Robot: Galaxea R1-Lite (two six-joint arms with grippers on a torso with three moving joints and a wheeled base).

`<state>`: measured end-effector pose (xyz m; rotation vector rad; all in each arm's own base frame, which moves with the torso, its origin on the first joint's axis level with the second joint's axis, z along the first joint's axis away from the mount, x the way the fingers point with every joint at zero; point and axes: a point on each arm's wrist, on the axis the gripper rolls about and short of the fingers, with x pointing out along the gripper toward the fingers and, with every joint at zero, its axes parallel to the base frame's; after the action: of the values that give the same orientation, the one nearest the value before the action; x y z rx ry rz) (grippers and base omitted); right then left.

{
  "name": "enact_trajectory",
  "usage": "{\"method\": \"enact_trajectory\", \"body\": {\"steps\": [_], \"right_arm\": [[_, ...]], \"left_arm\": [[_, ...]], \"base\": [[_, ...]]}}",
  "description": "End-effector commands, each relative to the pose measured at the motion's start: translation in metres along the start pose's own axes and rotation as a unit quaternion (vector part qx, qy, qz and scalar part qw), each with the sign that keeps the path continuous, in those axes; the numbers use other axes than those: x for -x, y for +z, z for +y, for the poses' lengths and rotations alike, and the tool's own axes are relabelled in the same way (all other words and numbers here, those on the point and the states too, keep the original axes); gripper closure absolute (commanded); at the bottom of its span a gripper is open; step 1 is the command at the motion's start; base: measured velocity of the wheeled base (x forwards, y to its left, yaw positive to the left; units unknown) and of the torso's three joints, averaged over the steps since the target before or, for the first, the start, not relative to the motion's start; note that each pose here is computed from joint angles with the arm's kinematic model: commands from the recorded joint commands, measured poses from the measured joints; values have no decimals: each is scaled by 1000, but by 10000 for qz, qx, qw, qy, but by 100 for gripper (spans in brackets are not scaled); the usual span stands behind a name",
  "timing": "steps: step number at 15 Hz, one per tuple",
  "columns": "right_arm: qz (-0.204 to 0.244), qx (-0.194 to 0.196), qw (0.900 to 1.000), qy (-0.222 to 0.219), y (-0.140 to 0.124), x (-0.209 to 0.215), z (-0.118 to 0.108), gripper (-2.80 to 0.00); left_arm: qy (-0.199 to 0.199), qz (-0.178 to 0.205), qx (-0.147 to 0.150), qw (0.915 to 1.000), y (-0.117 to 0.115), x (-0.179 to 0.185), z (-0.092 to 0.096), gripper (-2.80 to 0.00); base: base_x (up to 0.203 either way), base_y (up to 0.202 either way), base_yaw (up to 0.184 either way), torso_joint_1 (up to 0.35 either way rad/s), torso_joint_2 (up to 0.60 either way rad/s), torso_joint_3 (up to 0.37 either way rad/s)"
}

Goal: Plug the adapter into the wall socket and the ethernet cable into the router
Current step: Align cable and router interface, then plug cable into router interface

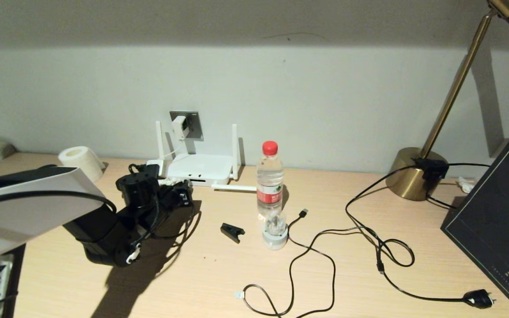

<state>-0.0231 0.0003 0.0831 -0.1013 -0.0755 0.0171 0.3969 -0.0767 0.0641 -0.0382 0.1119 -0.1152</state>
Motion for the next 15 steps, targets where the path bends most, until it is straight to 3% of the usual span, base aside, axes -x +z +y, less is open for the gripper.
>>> {"method": "enact_trajectory", "body": {"steps": [1,15], "right_arm": [[149,-1,9999,18,-8,-2,1,-280],[149,-1,9999,18,-8,-2,1,-280]], "left_arm": [[-1,-27,5,10000,0,0,0,0],[-19,-95,8,10000,0,-7,-2,0]], "base": [[0,0,0,0,0,0],[0,0,0,0,0,0]]}}
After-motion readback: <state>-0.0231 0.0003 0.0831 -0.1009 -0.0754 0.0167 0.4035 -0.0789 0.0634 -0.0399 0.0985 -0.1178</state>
